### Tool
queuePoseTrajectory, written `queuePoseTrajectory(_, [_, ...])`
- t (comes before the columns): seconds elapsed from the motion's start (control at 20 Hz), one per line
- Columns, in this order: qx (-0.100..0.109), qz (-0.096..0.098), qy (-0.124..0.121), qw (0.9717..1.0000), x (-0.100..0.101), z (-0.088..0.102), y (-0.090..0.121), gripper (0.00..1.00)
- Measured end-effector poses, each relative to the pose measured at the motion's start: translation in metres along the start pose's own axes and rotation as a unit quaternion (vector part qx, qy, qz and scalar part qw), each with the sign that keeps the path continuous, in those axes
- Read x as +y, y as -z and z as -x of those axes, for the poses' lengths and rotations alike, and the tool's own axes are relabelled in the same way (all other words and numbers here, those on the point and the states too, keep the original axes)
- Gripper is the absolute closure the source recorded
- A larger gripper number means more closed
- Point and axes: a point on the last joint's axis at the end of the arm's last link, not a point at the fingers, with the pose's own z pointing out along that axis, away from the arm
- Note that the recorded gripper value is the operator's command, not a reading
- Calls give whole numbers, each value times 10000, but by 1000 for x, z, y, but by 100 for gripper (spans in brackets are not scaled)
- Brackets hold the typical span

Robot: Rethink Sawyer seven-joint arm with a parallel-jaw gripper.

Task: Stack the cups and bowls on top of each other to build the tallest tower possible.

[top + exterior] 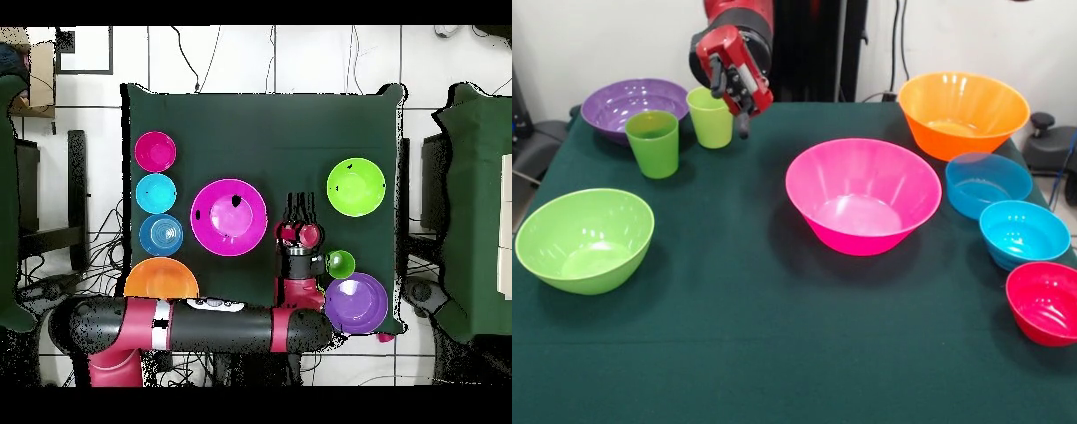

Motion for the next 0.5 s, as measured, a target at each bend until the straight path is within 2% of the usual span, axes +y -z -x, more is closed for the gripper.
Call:
queuePoseTrajectory(0.3, [120, 300, -267, 9991, 3, 4, -5, 0])
queuePoseTrajectory(0.5, [243, 527, -464, 9972, 6, 6, -7, 0])
